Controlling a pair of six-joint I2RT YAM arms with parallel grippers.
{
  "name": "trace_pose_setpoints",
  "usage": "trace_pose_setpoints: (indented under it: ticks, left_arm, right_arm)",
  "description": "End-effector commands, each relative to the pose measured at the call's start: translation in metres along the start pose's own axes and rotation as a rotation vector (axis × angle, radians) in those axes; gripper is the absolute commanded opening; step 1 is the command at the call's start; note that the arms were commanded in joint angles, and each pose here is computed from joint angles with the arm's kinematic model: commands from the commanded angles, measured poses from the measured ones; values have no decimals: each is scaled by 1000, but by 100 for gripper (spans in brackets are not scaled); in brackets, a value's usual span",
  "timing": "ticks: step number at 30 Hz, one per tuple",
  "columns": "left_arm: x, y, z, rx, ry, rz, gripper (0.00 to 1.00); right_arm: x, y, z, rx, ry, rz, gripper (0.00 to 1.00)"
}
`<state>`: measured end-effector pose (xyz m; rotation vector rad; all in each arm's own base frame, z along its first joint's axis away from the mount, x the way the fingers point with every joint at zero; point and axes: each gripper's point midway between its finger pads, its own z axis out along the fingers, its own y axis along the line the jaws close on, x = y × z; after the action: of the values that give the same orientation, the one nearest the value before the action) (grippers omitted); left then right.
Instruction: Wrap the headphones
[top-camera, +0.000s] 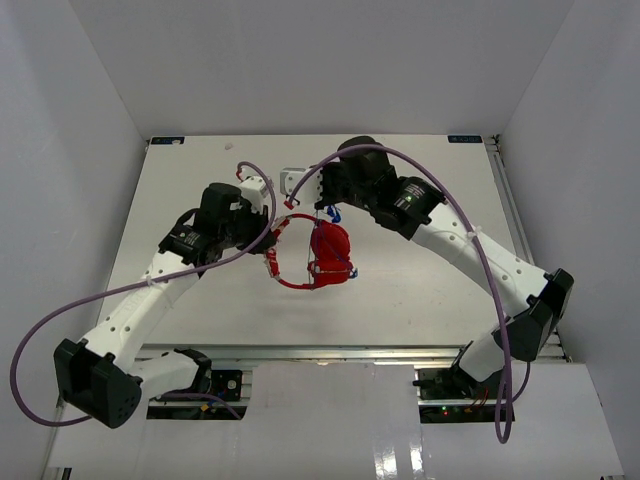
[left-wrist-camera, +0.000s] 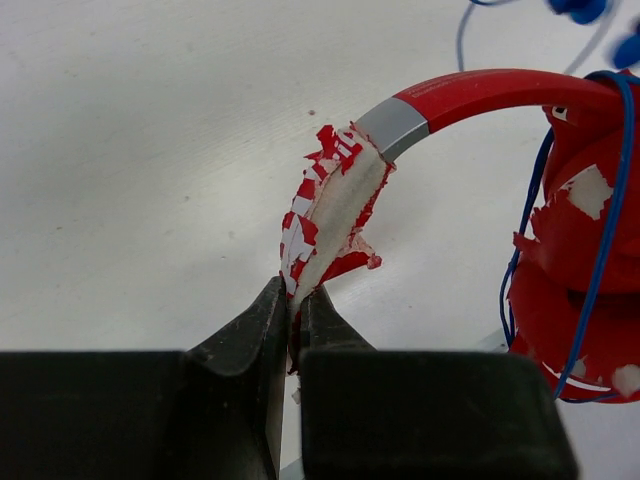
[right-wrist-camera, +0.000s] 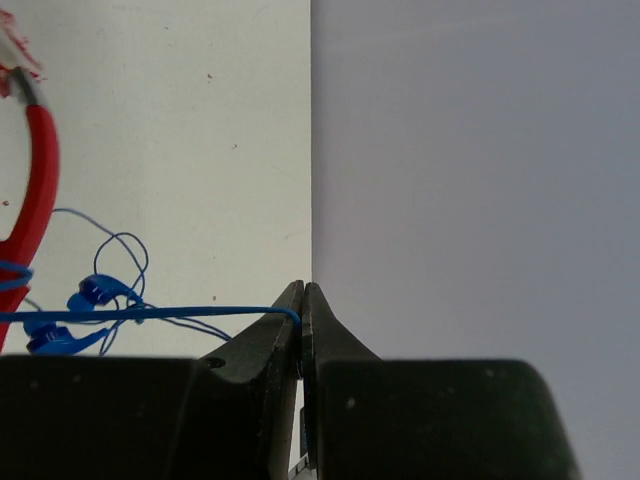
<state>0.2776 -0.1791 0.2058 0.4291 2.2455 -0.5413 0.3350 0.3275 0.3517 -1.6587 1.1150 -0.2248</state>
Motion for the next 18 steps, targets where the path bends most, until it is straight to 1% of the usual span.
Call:
trace_pose_setpoints:
  ticks: [1,5,9,11,13,18]
  left_arm:
    - [-22,-54,-32,266,-114,63,0]
    - [-29,-65,-48,310,-152,62,0]
    - [-44,-68,-62,305,-210,42,0]
    - [-51,-70,-69,305,-241,40,0]
    - [-62,-76,-79,322,-275,43,0]
    - [-85,-89,-99,364,-326,44,0]
  right_arm:
    - [18,-34,4,102,16,117,8]
    - [53,-25,9,60,56,189,8]
    - [71,-7,1,-39,4,313,8]
    - [71,6,-6,-106,-36,354,8]
    - [60,23,-14,-191,-118,400,8]
    - [38,56,-38,-348,-269,531,9]
